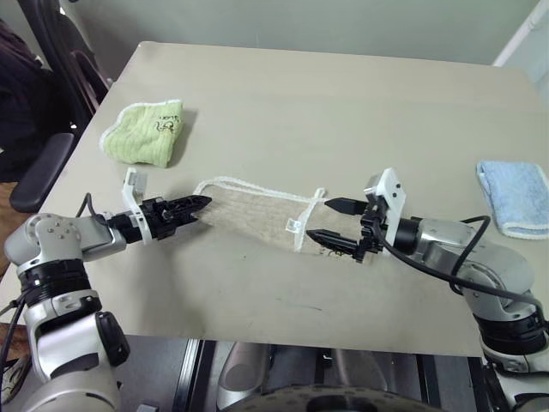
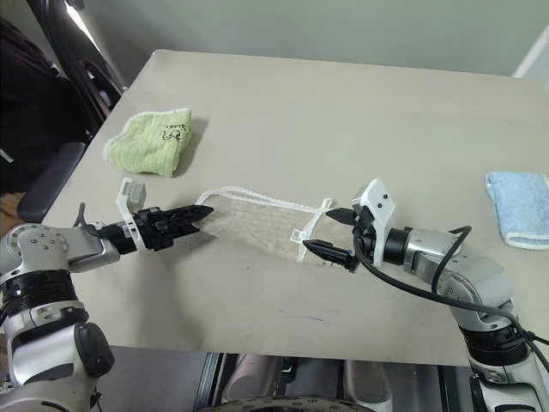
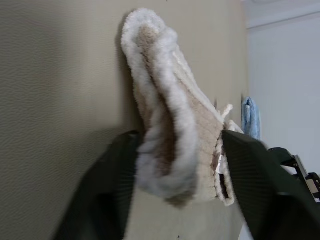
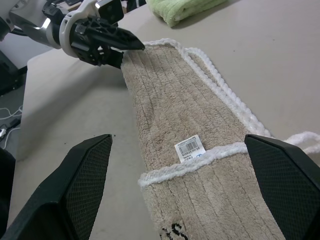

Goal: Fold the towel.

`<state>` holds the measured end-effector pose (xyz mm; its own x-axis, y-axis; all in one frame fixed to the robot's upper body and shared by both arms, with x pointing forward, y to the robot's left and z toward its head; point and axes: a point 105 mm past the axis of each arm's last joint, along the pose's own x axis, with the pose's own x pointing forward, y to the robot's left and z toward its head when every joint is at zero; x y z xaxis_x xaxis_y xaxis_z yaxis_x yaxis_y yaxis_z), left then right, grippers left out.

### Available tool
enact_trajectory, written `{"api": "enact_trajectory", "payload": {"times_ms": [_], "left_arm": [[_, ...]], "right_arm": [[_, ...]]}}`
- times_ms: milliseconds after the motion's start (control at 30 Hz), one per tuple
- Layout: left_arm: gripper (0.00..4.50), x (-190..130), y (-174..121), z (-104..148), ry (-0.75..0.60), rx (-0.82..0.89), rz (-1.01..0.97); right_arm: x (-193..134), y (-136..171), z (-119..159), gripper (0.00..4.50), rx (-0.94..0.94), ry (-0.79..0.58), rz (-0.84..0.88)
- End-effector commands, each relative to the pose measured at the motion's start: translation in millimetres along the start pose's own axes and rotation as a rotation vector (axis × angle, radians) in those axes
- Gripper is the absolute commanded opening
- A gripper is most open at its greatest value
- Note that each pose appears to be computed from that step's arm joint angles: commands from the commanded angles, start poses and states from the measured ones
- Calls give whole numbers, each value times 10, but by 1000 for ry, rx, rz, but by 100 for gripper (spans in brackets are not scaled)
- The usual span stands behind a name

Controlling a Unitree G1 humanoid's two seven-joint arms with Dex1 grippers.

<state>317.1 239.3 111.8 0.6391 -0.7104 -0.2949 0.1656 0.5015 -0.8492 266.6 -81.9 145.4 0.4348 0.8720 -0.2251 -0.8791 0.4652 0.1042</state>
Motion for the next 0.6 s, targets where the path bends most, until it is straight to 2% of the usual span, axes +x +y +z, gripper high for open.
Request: {"api": "enact_trajectory", "payload": {"times_ms": [33, 133, 167, 300, 400, 600], "left_arm": [[130, -58, -62, 66, -33, 27, -16], [25, -39, -76, 59, -27, 34, -20], [4, -24, -90, 55, -25, 35, -25], [1, 43, -192, 92, -35, 60, -59], [1, 103, -419, 155, -34, 112, -130], [1, 309, -898, 93, 83, 276, -232]], "right_arm": [[-42, 5, 104, 450, -40, -33, -15], [-46, 0, 104, 450, -43, -31, -19], [-47, 0, 105, 450, -44, -30, -19], [-65, 18, 116, 450, -47, -30, -18], [-128, 39, 153, 450, -48, -38, -14], [-292, 1, 165, 450, -56, -22, -60]]}}
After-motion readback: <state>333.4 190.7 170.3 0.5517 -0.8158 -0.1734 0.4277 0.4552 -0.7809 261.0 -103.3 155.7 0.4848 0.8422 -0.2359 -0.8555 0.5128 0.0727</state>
